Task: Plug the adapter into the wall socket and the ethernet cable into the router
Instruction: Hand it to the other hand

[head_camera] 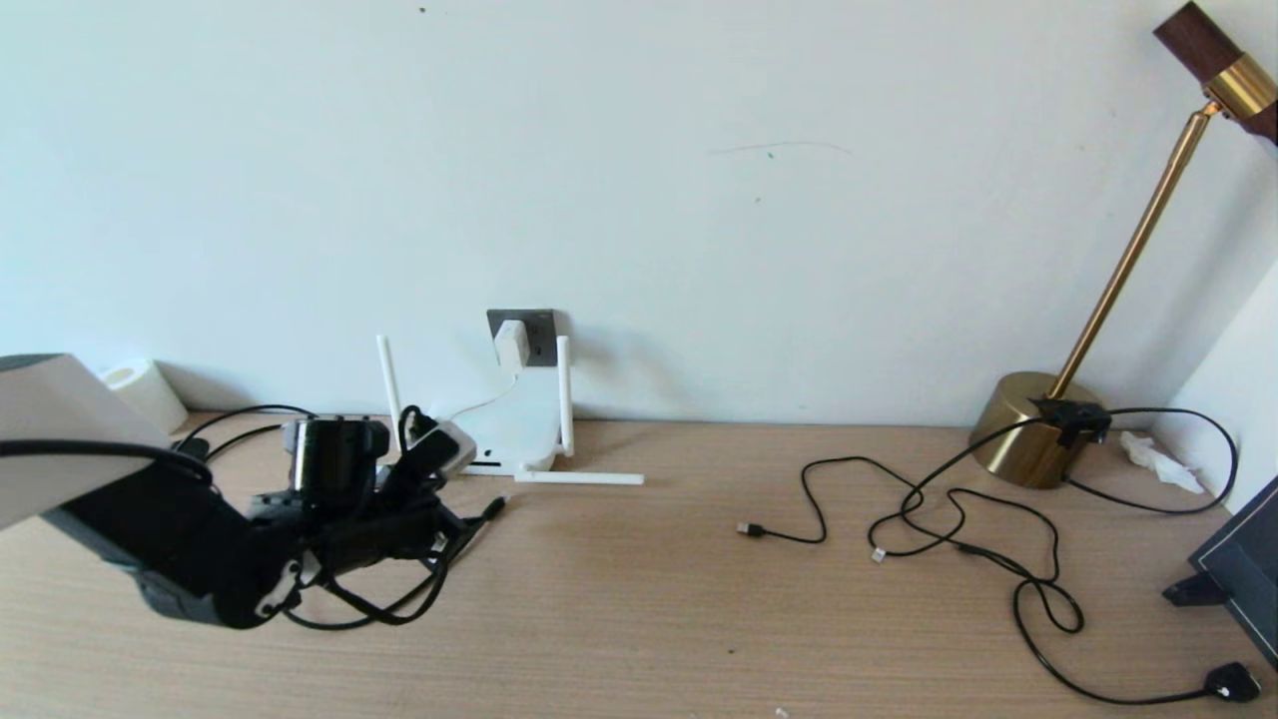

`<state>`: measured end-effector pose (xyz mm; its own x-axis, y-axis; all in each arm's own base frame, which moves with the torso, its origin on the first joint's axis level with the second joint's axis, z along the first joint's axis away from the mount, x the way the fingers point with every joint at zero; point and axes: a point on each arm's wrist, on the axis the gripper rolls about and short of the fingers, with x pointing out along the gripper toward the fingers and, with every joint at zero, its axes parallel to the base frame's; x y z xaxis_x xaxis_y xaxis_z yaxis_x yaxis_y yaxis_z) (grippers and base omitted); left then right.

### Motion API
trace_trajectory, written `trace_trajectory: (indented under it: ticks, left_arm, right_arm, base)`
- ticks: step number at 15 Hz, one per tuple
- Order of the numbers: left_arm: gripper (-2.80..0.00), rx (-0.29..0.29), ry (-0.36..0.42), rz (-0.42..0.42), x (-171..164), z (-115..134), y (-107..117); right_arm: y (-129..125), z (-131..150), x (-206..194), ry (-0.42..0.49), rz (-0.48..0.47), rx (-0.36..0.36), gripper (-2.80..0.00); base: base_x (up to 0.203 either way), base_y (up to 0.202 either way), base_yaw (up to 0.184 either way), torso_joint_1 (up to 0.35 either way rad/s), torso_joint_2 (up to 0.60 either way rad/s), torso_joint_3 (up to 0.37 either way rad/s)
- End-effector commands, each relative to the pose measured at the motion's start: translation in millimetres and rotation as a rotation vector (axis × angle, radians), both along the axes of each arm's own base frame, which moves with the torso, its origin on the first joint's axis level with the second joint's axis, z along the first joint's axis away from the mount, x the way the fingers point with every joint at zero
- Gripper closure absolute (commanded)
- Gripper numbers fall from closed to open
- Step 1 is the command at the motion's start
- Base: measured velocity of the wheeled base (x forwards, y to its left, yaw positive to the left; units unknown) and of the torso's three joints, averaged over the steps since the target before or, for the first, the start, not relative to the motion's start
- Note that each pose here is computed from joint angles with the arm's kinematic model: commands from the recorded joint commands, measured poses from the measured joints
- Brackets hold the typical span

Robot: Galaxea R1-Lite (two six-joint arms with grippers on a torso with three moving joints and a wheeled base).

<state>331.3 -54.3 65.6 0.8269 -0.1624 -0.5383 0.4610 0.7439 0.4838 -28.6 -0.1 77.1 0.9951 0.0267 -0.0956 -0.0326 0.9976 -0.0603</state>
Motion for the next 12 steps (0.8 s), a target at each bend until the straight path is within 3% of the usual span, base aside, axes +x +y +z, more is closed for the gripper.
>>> trace_trajectory:
  ticks: [1, 3, 4, 7, 12]
  left_arm:
    - [-2.8, 0.143, 0.027, -0.033, 3.8, -4.8, -13.8]
    - [-2.8, 0.265, 0.005, -0.045, 10.2, -2.5, -21.4]
    - [-2.8, 0.295, -0.018, -0.056, 14.1, 0.6, -29.2]
    - [-2.8, 0.366, 0.006, -0.048, 14.7, 5.4, -47.9]
    - [-2.8, 0.411, 0.003, -0.008, 15.8, 3.1, -57.4]
  right_arm:
    - [0.0, -0.2, 0.0, 0.001, 0.001, -0.001, 0.0]
    - [0.0, -0.2, 0.0, 0.001, 0.001, -0.001, 0.0]
    - [0.0, -0.2, 0.0, 0.001, 0.001, -0.001, 0.0]
    - [0.0, -0.2, 0.0, 0.001, 0.001, -0.001, 0.0]
    - [0.0, -0.2, 0.0, 0.001, 0.001, -0.001, 0.0]
  base:
    - [0.0, 0.0, 0.0, 0.0, 0.0, 0.0]
    - [0.0, 0.0, 0.0, 0.0, 0.0, 0.0]
    - [0.0, 0.0, 0.0, 0.0, 0.0, 0.0]
    - [0.0, 0.0, 0.0, 0.0, 0.0, 0.0]
    - [0.0, 0.0, 0.0, 0.0, 0.0, 0.0]
